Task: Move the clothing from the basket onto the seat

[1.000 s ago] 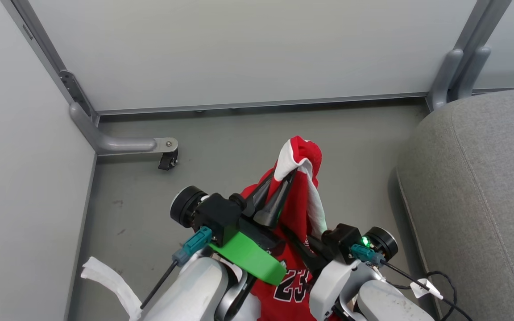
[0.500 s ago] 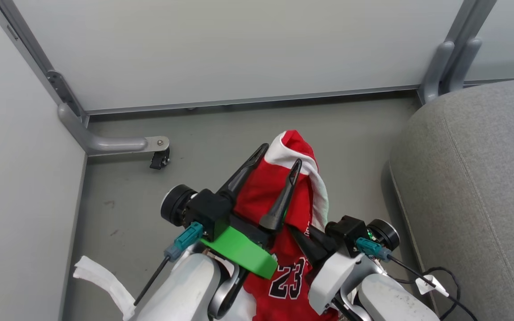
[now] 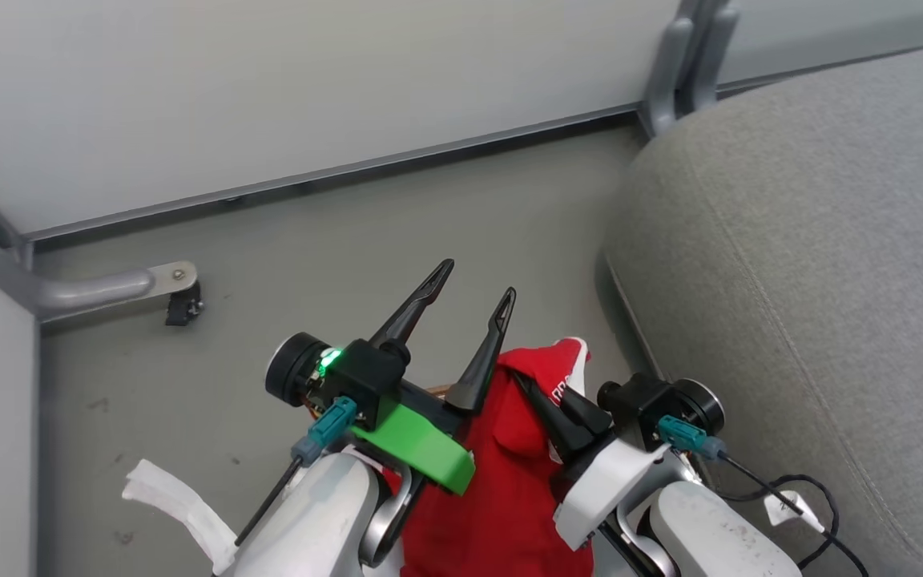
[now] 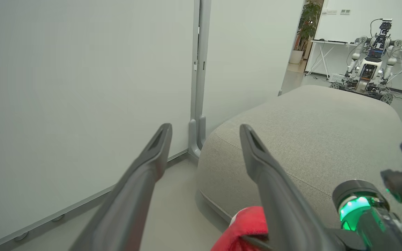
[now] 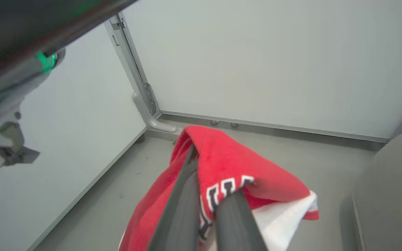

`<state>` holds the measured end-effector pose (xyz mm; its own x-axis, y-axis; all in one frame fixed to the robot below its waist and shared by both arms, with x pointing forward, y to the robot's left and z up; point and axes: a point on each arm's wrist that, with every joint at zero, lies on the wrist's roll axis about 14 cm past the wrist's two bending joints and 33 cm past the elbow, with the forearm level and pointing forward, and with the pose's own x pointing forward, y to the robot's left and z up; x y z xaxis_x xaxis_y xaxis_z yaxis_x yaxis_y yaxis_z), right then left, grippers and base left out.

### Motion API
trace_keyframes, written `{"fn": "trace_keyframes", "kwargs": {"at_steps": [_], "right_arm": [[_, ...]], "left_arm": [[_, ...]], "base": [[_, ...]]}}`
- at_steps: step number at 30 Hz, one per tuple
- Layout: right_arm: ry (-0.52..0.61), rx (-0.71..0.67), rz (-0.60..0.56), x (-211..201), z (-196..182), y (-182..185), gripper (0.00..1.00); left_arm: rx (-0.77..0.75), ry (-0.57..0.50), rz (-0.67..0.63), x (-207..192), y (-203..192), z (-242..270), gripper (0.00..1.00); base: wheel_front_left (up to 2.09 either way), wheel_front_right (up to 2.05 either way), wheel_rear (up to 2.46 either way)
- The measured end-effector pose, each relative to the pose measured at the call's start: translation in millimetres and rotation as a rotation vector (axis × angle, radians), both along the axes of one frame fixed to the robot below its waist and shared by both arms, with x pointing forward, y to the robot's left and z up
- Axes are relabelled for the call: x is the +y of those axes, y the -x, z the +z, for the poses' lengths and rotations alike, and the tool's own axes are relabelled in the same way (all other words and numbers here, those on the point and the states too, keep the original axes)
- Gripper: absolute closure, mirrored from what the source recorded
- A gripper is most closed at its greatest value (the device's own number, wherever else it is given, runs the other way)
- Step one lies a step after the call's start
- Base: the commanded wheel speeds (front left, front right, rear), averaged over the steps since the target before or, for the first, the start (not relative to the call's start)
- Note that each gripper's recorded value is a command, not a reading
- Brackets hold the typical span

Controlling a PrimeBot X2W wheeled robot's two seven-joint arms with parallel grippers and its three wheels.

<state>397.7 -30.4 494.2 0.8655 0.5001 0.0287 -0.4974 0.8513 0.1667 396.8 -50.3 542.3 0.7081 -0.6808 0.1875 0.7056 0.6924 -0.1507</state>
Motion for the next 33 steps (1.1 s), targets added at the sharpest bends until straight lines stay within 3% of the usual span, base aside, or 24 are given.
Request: {"fn": "trace_keyframes", "kwargs": {"at_steps": [19,33], "right_arm": [[0.03,-0.016,-0.453,-149.3,9.1,20.1,1.0],[0.428,-0.233,-0.648,-287.6,89.1,-50.9,1.0]], "left_arm": [[0.046,-0.037,-0.338,-97.7,19.9,-39.1,0.0],[0.115,-0.065,-0.407,-102.0,2.1,-94.2,0.0]], "base": [[0.0,0.0,0.0],[0.0,0.0,0.0]]}}
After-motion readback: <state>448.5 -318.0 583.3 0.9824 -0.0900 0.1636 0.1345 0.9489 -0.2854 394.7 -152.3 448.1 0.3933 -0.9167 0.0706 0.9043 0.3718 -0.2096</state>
